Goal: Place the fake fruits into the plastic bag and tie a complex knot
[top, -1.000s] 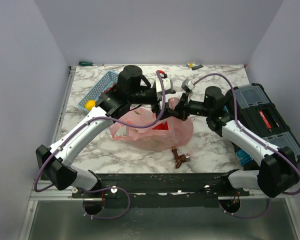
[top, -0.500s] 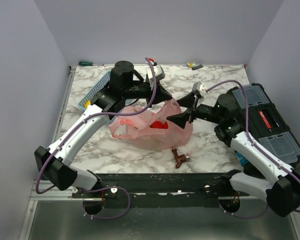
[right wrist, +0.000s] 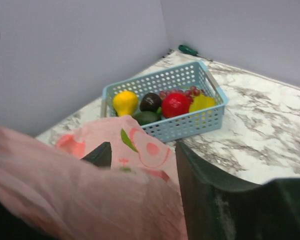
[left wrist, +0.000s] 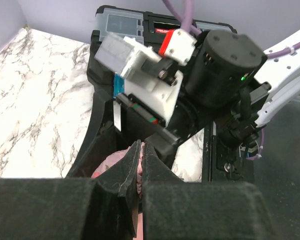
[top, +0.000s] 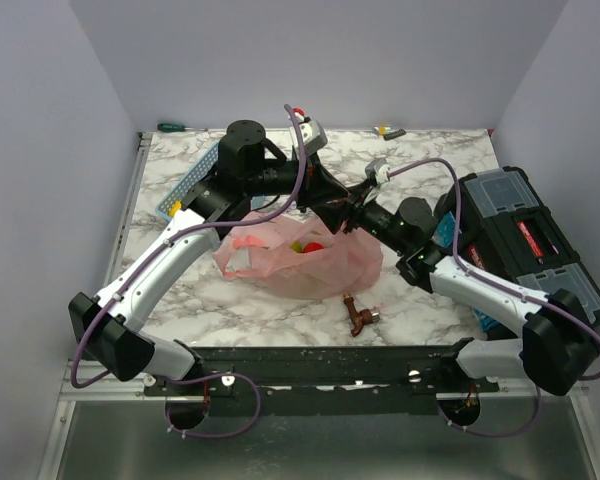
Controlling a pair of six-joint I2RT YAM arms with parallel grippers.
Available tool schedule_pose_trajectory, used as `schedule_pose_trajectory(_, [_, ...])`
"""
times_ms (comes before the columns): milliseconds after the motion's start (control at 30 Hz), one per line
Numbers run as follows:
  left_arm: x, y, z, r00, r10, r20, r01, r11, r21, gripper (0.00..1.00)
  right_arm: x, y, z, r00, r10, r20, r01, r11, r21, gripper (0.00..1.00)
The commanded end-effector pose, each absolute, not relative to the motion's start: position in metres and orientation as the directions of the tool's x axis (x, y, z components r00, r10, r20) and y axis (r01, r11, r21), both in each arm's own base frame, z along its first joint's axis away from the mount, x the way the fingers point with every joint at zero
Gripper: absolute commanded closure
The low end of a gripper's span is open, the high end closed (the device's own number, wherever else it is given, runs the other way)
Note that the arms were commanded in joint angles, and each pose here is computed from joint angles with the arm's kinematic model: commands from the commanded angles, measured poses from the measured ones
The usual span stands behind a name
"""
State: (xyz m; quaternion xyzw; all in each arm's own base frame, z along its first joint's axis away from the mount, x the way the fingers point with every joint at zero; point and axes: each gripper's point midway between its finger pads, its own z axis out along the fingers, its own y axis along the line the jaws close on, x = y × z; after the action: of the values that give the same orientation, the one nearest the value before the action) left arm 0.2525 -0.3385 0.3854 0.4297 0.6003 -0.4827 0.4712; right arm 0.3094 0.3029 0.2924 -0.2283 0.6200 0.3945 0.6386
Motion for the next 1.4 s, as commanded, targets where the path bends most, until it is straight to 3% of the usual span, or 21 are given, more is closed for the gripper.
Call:
schedule_pose_trajectory(0, [0.243,-0.333,0.409,-0.174,0.014,-0.985,0.977,0.132,-0.170,1.00,0.325,0.295,0.252,-0.064,0.177,-0.982,-0.715,0.678,0.169,0.49])
schedule_pose_trajectory(133, [0.248,-0.326,0.416,-0.168,0.001,-0.986,0.975,0.148,-0.166,1.00,0.313,0.293,0.201,-0.104,0.087,-0.991,-0.734,0.666,0.135,0.67])
schedule_pose_trajectory(200, [0.247,-0.325,0.415,-0.162,0.008,-0.987,0.977,0.143,-0.160,1.00,0.305,0.292,0.184,-0.115,0.057,-0.992,-0.752,0.647,0.124,0.82])
schedule_pose_trajectory(233, [0.247,-0.324,0.413,-0.158,0.014,-0.987,0.977,0.144,-0.154,1.00,0.301,0.293,0.179,-0.120,0.046,-0.992,-0.764,0.633,0.122,0.94])
schedule_pose_trajectory(267, [0.248,-0.322,0.411,-0.156,0.019,-0.988,0.977,0.153,-0.152,1.00,0.298,0.294,0.178,-0.123,0.039,-0.992,-0.774,0.621,0.121,0.99])
schedule_pose_trajectory(300, [0.250,-0.318,0.408,-0.154,0.024,-0.988,0.975,0.164,-0.148,1.00,0.295,0.295,0.177,-0.125,0.036,-0.992,-0.784,0.609,0.120,0.99])
schedule_pose_trajectory(333, [0.254,-0.312,0.407,-0.153,0.024,-0.988,0.973,0.181,-0.146,0.91,0.293,0.296,0.179,-0.121,0.036,-0.992,-0.792,0.599,0.119,0.99])
schedule_pose_trajectory(400, [0.258,-0.295,0.402,-0.161,0.029,-0.987,0.968,0.197,-0.152,0.53,0.290,0.297,0.186,-0.108,0.042,-0.993,-0.804,0.585,0.112,0.99])
schedule_pose_trajectory(433, [0.257,-0.284,0.392,-0.141,0.057,-0.988,0.972,0.199,-0.127,0.41,0.290,0.298,0.190,-0.097,0.049,-0.994,-0.810,0.577,0.107,0.99])
schedule_pose_trajectory(533, [0.251,-0.257,0.344,0.046,0.234,-0.971,0.973,0.211,0.097,0.20,0.285,0.304,0.202,-0.073,0.064,-0.995,-0.835,0.541,0.096,0.99])
schedule_pose_trajectory(600, [0.246,-0.240,0.315,0.138,0.325,-0.936,0.961,0.185,0.206,0.11,0.284,0.307,0.207,-0.073,0.070,-0.995,-0.846,0.523,0.099,0.99])
schedule_pose_trajectory(700, [0.245,-0.229,0.281,0.223,0.428,-0.876,0.940,0.142,0.309,0.10,0.282,0.311,0.213,-0.078,0.083,-0.993,-0.856,0.505,0.109,0.99])
schedule_pose_trajectory(800, [0.254,-0.237,0.265,0.240,0.449,-0.861,0.927,0.158,0.341,0.09,0.279,0.312,0.215,-0.094,0.089,-0.992,-0.864,0.488,0.126,0.99])
schedule_pose_trajectory(900, [0.256,-0.257,0.252,0.218,0.446,-0.868,0.936,0.156,0.315,0.01,0.276,0.313,0.212,-0.115,0.086,-0.990,-0.866,0.479,0.143,0.99])
schedule_pose_trajectory(1100, [0.235,-0.285,0.199,0.118,0.421,-0.899,0.982,0.085,0.168,0.02,0.283,0.310,0.208,-0.157,0.098,-0.983,-0.836,0.517,0.185,0.99])
schedule_pose_trajectory(1167, [0.219,-0.292,0.185,0.125,0.405,-0.906,0.986,0.049,0.158,0.09,0.289,0.308,0.207,-0.190,0.116,-0.975,-0.805,0.550,0.222,0.99])
schedule_pose_trajectory(1267, [0.208,-0.300,0.170,0.126,0.402,-0.907,0.985,0.058,0.162,0.36,0.296,0.307,0.207,-0.224,0.141,-0.964,-0.775,0.574,0.264,0.99])
schedule_pose_trajectory(1333, [0.211,-0.303,0.160,0.114,0.419,-0.901,0.979,0.106,0.173,0.68,0.301,0.307,0.208,-0.240,0.160,-0.957,-0.755,0.590,0.288,0.99])
schedule_pose_trajectory(1367, [0.214,-0.302,0.155,0.100,0.432,-0.896,0.976,0.133,0.173,0.77,0.303,0.308,0.208,-0.248,0.170,-0.954,-0.746,0.595,0.300,0.99])
